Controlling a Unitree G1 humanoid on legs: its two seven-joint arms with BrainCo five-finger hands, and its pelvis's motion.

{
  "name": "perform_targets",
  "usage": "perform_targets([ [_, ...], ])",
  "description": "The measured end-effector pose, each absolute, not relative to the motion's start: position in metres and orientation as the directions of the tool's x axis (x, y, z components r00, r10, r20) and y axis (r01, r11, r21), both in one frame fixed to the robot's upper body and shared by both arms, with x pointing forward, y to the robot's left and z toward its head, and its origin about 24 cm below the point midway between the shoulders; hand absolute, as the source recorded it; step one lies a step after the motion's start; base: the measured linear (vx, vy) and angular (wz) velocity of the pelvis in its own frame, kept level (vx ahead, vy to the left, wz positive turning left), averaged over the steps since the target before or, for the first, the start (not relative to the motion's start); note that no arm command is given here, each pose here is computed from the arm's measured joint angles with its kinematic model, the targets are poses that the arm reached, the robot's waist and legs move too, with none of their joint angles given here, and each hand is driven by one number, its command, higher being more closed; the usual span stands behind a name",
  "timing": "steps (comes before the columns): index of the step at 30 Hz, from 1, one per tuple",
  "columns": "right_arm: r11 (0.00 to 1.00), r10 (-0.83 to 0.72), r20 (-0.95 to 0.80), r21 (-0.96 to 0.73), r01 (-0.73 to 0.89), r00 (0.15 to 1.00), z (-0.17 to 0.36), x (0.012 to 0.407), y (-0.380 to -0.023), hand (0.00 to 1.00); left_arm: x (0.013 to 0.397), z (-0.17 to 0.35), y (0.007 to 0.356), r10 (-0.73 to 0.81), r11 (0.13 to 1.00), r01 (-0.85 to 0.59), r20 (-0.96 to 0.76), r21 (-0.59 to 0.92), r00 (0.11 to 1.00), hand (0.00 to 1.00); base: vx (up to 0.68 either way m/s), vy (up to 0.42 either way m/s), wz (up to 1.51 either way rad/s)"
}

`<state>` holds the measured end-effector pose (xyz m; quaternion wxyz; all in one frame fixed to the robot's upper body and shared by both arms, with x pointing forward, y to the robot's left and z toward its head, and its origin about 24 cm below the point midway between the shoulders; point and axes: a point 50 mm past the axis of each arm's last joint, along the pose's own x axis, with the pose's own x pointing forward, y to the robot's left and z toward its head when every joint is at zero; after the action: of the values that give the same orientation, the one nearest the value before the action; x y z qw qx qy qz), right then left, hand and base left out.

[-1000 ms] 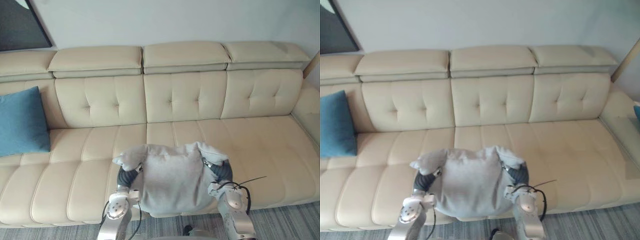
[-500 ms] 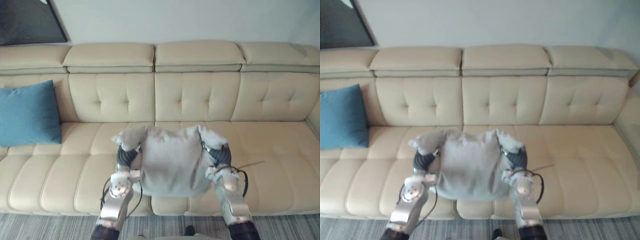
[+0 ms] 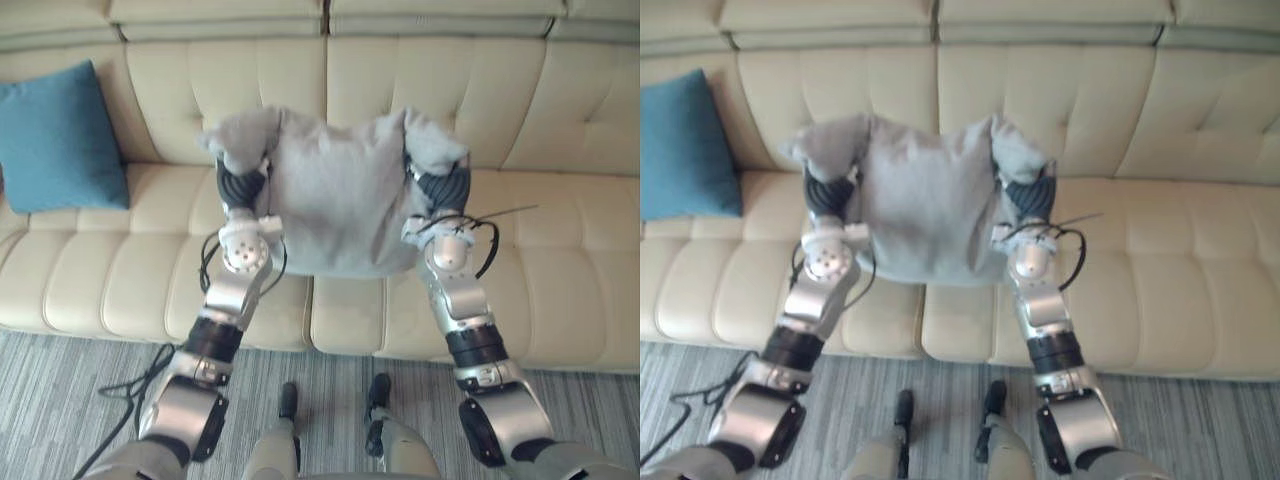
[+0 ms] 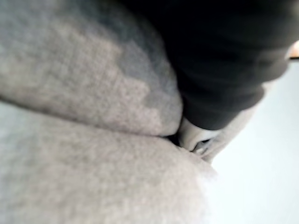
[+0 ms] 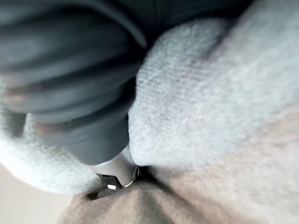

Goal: Pick up cushions and gather them together orderly.

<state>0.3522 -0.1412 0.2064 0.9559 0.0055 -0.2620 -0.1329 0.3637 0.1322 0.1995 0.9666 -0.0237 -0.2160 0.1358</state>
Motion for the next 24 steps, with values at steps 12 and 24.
perform_targets([
  [12,0.931,-0.355,0.547,0.135,0.338,0.759,0.262,0.377,-0.147,1.00,0.393,0.254,0.128,0.306,0.952,-0.268,0.434,-0.148,0.848,1.00,0.01,0.008,-0.03],
  [24,0.903,-0.424,0.508,0.297,0.310,0.750,0.306,0.389,-0.172,0.00,0.405,0.291,0.154,0.404,0.910,-0.315,0.406,-0.270,0.819,0.00,0.01,0.003,-0.01],
])
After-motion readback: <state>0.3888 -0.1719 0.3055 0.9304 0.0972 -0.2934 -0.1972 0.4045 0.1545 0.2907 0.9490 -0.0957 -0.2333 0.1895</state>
